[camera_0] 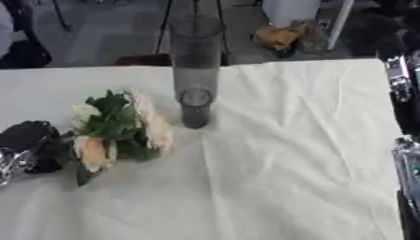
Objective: Arrange flowers into the vase.
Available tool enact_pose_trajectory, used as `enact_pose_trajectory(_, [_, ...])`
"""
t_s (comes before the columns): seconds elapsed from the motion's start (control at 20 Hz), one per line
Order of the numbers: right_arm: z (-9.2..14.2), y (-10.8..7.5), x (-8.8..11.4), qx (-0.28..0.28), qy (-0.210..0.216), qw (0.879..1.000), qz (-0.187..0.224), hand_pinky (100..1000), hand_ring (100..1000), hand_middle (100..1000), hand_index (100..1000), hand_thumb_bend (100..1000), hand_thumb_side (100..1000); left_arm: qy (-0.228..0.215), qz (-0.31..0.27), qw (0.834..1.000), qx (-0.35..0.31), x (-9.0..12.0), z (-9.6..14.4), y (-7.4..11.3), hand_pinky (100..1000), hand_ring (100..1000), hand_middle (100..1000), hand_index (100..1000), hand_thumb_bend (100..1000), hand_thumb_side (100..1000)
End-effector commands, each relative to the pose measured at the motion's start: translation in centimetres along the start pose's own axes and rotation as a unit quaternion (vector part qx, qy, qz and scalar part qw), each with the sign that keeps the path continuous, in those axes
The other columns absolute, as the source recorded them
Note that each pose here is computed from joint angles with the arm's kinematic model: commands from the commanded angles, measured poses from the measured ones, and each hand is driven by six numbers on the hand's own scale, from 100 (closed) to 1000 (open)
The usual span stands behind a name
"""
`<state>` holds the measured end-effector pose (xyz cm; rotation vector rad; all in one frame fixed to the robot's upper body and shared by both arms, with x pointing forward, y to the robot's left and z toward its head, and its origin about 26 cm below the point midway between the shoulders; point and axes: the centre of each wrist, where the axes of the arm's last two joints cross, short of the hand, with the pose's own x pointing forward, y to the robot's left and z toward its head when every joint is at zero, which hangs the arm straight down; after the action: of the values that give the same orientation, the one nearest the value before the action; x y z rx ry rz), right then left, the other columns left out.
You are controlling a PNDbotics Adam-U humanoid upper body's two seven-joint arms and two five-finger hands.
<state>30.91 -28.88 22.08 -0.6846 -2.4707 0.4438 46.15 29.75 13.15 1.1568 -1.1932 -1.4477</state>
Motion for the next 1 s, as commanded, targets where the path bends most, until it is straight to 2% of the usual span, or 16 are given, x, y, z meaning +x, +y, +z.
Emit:
enact_pose_trajectory(0.05, [-0.4, -0.7, 0.2, -0.004, -0.008, 1.0, 0.011, 662, 828, 552, 859, 131, 1000, 0.011, 0.011, 1.0, 0.002, -0.6, -0.1, -0.7, 100, 100, 100, 182, 100, 381])
enact_pose_trajectory(0.25, [-0.3, -0.7, 0.1, -0.005, -0.006, 1.0, 0.011, 663, 829, 551, 859, 127, 1000, -0.005, 0.023, 1.0, 0.006, -0.6, 0.0, -0.6, 100, 100, 100, 151, 100, 436])
enact_pose_trajectory(0.6, [-0.2, -0.7, 0.1, -0.006, -0.003, 1.0, 0.012, 665, 830, 551, 860, 122, 1000, -0.038, 0.044, 0.998, -0.001, -0.6, 0.5, 1.5, 100, 100, 100, 116, 100, 509])
enact_pose_trajectory(1.0, [-0.1, -0.7, 0.1, -0.007, 0.0, 1.0, 0.012, 667, 829, 549, 860, 118, 1000, -0.03, 0.056, 0.996, 0.059, -1.0, 1.7, 5.1, 100, 100, 100, 100, 100, 397])
